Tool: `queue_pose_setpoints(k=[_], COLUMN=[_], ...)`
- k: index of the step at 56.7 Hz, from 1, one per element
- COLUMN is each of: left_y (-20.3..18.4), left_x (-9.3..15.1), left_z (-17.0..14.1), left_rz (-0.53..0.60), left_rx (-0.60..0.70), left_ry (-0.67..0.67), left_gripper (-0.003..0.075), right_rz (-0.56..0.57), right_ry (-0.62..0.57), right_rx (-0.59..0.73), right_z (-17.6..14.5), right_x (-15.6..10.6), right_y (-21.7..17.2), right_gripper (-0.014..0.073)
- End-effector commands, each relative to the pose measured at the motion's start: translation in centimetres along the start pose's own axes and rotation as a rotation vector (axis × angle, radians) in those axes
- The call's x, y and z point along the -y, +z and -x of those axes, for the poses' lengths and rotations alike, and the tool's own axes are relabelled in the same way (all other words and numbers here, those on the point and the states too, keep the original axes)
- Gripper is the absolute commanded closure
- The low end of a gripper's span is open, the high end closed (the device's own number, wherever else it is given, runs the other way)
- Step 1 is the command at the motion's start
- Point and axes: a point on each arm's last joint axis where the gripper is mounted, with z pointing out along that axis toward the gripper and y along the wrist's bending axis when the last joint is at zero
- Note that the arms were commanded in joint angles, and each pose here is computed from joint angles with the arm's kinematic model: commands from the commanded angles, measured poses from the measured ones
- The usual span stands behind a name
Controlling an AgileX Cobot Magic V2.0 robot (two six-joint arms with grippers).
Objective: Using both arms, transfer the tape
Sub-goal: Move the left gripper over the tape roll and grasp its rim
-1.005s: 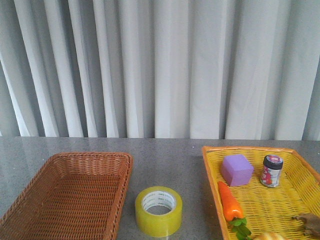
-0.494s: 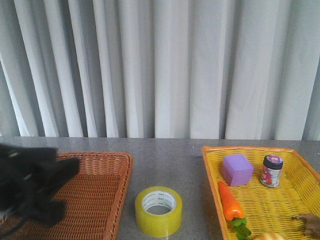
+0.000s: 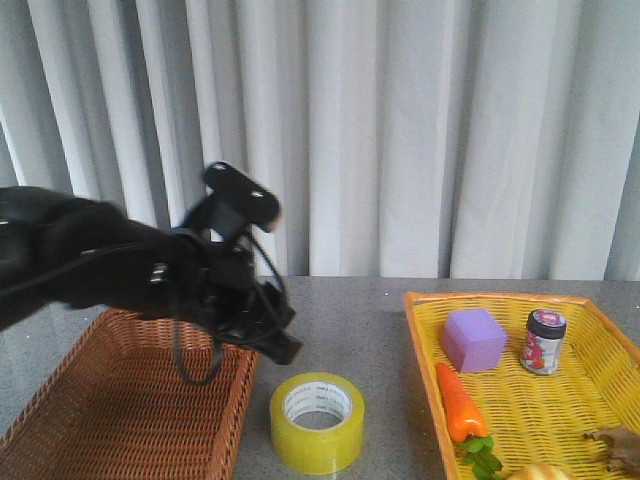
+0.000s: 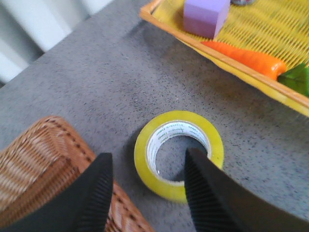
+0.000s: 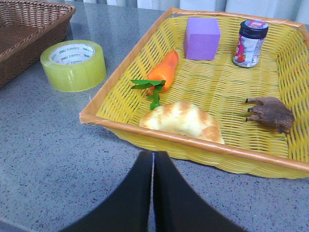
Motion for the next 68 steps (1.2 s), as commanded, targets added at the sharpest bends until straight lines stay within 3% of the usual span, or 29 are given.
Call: queue_pose_setpoints(k=[1,18,29,38,68], left_y=[0.5,8.0,10.7,11.8,13.6], left_x=[-0.3,-0.9,-1.1,-1.0,-2.1], left_z=[2.6,2.7,2.0,1.0,-0.3], left_rz=[0.006,-0.026,-0.014,-0.025,0.020], left_rx=[0.087,-0.053,-0.101,-0.172,-0.220], left_ry=[0.052,0.087,0.113,0.124,0.149], left_gripper=[0.0375,0.0388,0.0396,0.0396,0.0396], right_rz=[0.007,0.005,0.005,0.005,0.005], right_ry=[-0.002,-0.002,-0.002,-0.002,-0.002], right_rx=[0.074,0.063,0.058,0.058,0.057], right_z=[1.3,1.2,1.1,1.1,1.1], right_x=[-0.1,-0.1,-0.1,-0.1,-0.1], right_y=[-0.3,-0.3,-0.3,-0.3,-0.3], right_gripper=[0.0598,0.0596,0.0596,0.0596,0.0596])
